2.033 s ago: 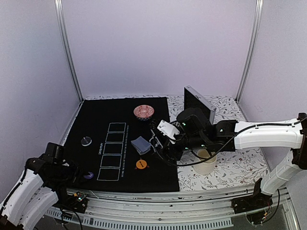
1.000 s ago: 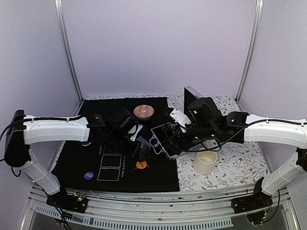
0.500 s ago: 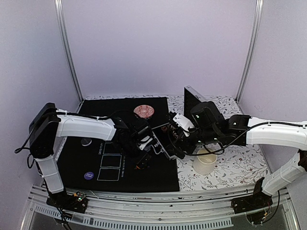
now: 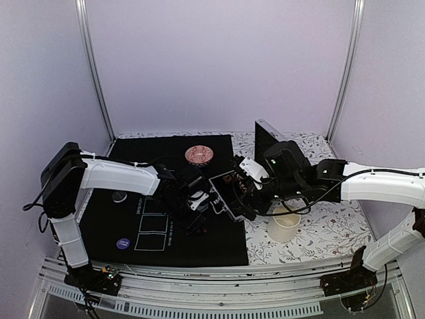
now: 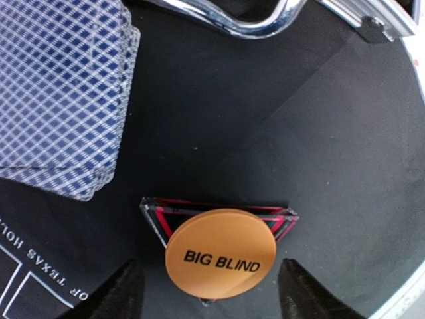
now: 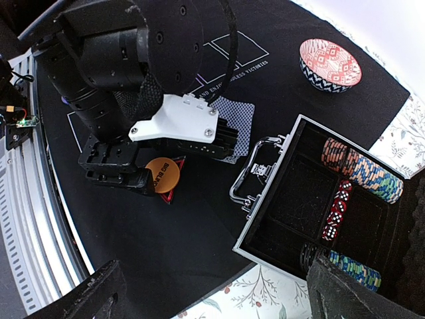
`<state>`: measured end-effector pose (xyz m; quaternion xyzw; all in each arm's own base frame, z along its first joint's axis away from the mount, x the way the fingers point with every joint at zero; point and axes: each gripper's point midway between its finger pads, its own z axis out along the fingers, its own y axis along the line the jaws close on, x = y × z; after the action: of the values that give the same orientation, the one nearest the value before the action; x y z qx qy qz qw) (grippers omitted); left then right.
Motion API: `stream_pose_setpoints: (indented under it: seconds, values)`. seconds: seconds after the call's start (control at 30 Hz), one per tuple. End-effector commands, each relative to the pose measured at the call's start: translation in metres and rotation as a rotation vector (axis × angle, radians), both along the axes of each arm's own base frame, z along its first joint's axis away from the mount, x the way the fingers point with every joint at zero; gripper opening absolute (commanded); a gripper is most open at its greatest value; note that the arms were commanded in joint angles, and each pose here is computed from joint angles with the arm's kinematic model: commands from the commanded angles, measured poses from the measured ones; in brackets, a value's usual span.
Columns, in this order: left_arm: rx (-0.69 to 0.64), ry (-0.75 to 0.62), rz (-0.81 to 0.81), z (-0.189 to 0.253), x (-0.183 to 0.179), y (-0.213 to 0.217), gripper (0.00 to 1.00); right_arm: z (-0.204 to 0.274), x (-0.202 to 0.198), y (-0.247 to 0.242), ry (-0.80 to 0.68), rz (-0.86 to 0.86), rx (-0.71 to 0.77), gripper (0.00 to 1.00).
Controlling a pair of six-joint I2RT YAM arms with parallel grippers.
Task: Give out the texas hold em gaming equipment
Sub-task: Pick up the big blind button from the poker table mat.
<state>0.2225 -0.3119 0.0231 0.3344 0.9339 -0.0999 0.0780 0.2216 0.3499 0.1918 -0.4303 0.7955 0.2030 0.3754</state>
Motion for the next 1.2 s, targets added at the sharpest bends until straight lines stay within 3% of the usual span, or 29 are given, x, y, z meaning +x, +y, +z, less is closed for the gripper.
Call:
stream_pose_setpoints:
  seconds: [0.0,0.17,0.53,0.77,1.0,1.17]
  values:
    - [-0.028,0.014,-0.020,-0.005,0.001,-0.008,0.65,0.002,0.001,-0.006,-0.003,-0.014,0.002,0.97]
    - [-0.047,0.040,-0.035,-0.008,-0.005,-0.013,0.63,0.002,0.001,-0.006,-0.003,-0.015,0.005,0.97]
    - [-0.048,0.025,-0.033,-0.005,-0.002,-0.014,0.43,0.001,-0.003,-0.006,0.008,-0.001,0.008,0.97]
    - [-0.073,0.033,-0.034,0.007,-0.003,-0.018,0.39,-0.001,-0.003,-0.004,0.011,0.007,0.004,0.97]
    - [-0.086,0.054,-0.038,0.005,-0.005,-0.021,0.05,0.002,-0.001,-0.006,0.001,-0.001,0.005,0.97]
    - [-0.132,0.073,-0.048,0.009,-0.009,-0.027,0.00,0.001,-0.002,-0.007,0.003,-0.002,0.000,0.97]
